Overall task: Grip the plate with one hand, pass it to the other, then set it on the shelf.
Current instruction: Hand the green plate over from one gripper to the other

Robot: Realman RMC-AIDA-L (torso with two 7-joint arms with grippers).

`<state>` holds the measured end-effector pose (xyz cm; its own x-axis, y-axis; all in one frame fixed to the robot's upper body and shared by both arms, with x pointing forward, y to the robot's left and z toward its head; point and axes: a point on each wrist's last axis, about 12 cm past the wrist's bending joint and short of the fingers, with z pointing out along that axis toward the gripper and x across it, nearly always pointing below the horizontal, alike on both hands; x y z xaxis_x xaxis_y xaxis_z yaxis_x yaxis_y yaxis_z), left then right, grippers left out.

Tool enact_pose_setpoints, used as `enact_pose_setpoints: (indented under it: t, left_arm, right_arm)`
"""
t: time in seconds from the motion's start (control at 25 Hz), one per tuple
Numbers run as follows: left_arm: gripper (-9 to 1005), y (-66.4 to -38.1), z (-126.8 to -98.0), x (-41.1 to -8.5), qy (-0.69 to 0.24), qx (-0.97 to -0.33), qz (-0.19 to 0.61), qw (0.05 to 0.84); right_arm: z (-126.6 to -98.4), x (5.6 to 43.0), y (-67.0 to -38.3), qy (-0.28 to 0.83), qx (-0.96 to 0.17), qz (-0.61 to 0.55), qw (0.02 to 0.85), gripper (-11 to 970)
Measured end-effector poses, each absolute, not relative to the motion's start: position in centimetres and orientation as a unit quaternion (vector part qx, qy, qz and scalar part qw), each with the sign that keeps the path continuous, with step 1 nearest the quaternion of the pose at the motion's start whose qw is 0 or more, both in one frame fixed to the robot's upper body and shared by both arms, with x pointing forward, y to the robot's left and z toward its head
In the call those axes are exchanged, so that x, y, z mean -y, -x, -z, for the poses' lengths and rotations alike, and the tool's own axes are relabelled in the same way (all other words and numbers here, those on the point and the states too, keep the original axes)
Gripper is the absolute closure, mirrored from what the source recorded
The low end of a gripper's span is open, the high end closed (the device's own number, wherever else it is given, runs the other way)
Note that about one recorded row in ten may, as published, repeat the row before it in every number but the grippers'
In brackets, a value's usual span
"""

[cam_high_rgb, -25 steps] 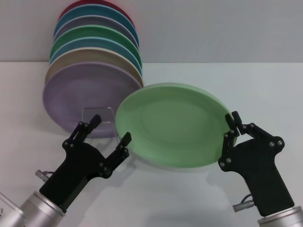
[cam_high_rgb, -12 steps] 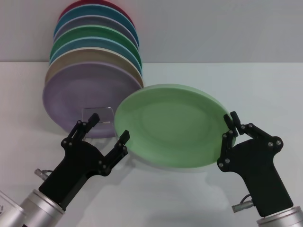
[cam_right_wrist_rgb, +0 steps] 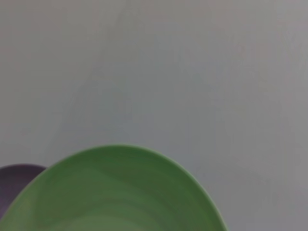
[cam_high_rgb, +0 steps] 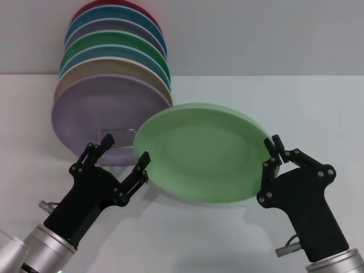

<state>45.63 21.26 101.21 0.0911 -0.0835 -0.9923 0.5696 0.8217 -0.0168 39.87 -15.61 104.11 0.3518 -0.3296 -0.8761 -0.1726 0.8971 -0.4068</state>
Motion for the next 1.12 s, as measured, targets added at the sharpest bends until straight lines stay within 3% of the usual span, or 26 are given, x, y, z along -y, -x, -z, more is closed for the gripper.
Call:
enact_pose_setpoints:
  t: [0.96, 1.12]
  left_arm:
    - [188, -45.30, -101.04, -21.23, -0.199, -0.635, 0.228, 0.711]
    - [352, -45.36, -101.07, -21.22, -0.200, -0.634, 0.227, 0.711]
  right_arm:
    - [-104.16, 15.20, -40.54, 0.235, -0.564, 0.044, 0.790, 945]
    - [-104.19, 15.19, -40.62, 0.236, -0.563, 0.044, 0.791, 945]
